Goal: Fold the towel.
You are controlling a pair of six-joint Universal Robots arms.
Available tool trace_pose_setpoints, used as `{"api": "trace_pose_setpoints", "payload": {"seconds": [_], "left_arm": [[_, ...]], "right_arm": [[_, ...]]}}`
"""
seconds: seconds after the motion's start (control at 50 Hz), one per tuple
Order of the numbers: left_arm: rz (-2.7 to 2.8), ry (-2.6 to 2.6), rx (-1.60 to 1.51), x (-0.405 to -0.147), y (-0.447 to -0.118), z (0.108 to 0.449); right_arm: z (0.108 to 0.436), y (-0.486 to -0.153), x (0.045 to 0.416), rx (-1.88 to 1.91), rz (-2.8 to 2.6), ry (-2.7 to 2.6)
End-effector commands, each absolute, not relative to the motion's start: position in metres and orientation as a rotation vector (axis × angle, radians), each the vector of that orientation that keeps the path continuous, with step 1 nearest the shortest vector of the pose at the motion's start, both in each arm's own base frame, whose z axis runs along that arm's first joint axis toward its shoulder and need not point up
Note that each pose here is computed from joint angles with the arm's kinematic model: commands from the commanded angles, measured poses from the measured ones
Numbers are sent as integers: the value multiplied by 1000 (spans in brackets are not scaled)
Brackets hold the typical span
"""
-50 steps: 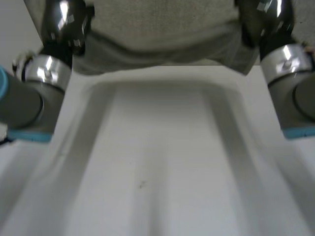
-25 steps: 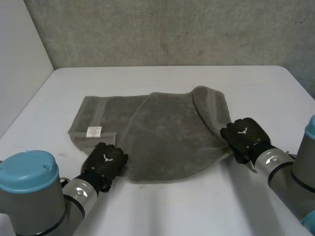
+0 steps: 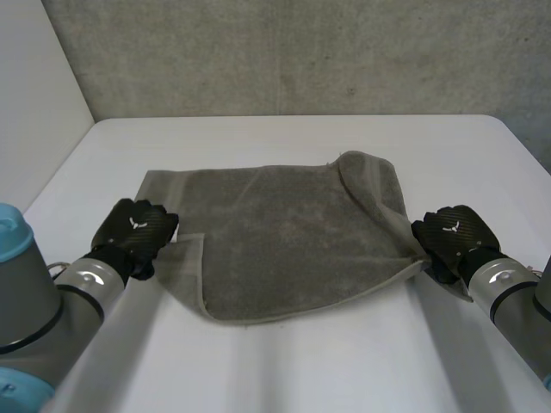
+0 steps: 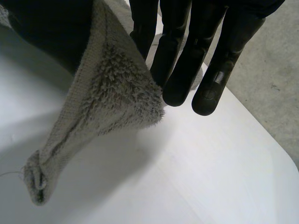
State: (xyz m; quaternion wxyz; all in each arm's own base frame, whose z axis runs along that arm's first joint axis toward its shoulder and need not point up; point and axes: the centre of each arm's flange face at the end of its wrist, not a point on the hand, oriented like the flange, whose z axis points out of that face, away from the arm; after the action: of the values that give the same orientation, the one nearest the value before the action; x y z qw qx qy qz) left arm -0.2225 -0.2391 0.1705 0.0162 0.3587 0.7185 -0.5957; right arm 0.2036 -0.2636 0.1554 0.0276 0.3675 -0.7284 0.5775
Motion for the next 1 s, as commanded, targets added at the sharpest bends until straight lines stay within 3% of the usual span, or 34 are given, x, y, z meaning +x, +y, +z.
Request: {"api": "trace_pose_setpoints", "payload": {"seconds": [0.02, 0.2, 0.52, 0.72, 1.0], "left_arm": [[-1832, 2357, 1203, -211, -235, 160], [-1939, 2341, 1336, -218, -252, 161], [-1901, 2306, 1546, -238, -318, 144], [-1702, 2230, 1763, -240, -322, 126], [-1678, 2199, 1798, -243, -323, 120]], "right_arm": [[154, -262, 205, 1143, 1780, -2257], [152, -261, 205, 1149, 1771, -2266], [146, -255, 206, 1169, 1749, -2287], [145, -254, 206, 1172, 1745, -2292], [143, -254, 206, 1183, 1732, -2292]]}}
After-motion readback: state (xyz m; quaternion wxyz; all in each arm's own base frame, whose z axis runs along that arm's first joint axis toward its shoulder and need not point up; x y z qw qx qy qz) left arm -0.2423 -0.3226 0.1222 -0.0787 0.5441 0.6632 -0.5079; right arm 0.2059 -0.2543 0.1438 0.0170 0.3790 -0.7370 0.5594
